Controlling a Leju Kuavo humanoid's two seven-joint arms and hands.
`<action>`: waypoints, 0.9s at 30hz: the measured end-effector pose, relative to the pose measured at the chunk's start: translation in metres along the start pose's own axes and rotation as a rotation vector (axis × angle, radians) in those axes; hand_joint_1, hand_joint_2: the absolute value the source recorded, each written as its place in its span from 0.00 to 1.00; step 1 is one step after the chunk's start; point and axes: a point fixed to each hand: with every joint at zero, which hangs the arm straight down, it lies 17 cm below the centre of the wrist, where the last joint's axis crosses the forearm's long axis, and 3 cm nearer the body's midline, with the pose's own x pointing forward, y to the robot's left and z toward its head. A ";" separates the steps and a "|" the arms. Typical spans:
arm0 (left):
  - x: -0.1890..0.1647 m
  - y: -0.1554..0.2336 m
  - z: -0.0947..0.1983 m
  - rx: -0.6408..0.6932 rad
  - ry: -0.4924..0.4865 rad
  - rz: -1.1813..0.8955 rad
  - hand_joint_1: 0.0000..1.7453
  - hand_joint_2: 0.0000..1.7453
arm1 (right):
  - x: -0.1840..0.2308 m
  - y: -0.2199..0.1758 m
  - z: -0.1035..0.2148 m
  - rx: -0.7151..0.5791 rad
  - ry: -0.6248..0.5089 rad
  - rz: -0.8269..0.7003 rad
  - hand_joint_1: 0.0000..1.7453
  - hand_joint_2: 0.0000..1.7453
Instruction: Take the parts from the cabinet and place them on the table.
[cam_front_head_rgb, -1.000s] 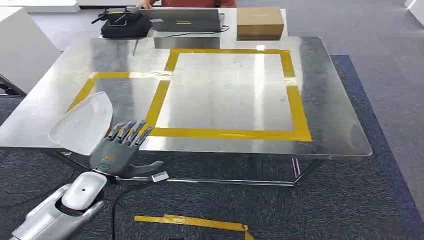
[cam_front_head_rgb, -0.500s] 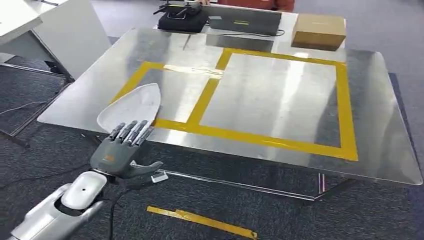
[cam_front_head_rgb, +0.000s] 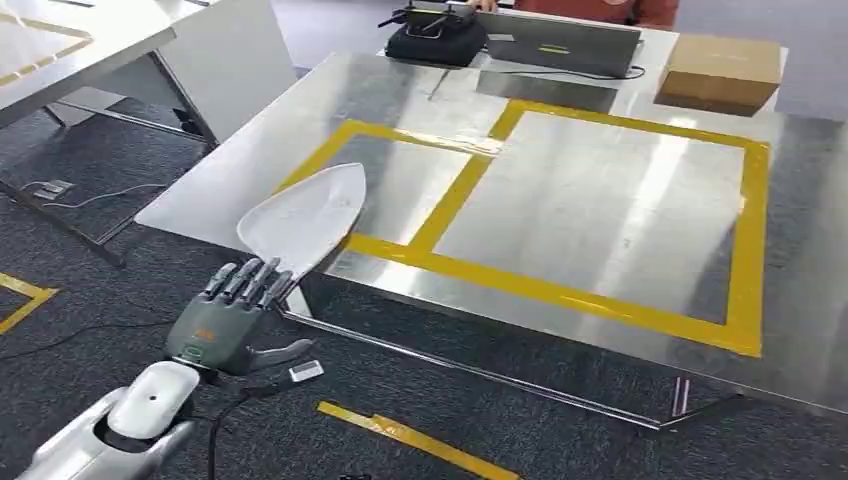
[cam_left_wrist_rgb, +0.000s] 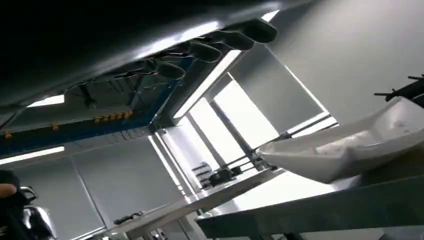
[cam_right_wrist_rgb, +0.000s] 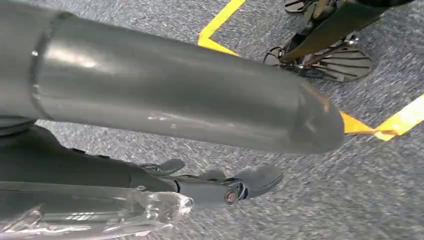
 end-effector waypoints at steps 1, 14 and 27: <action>-0.001 -0.001 0.001 -0.001 -0.001 -0.002 0.00 0.00 | 0.001 0.000 0.000 0.000 -0.001 0.000 0.00 0.00; -0.019 -0.003 0.019 -0.005 0.024 0.006 0.00 0.00 | 0.002 0.000 -0.001 -0.002 -0.001 0.008 0.00 0.00; -0.016 0.002 0.014 -0.001 0.010 0.006 0.00 0.00 | 0.004 -0.001 -0.001 -0.005 -0.004 0.016 0.00 0.00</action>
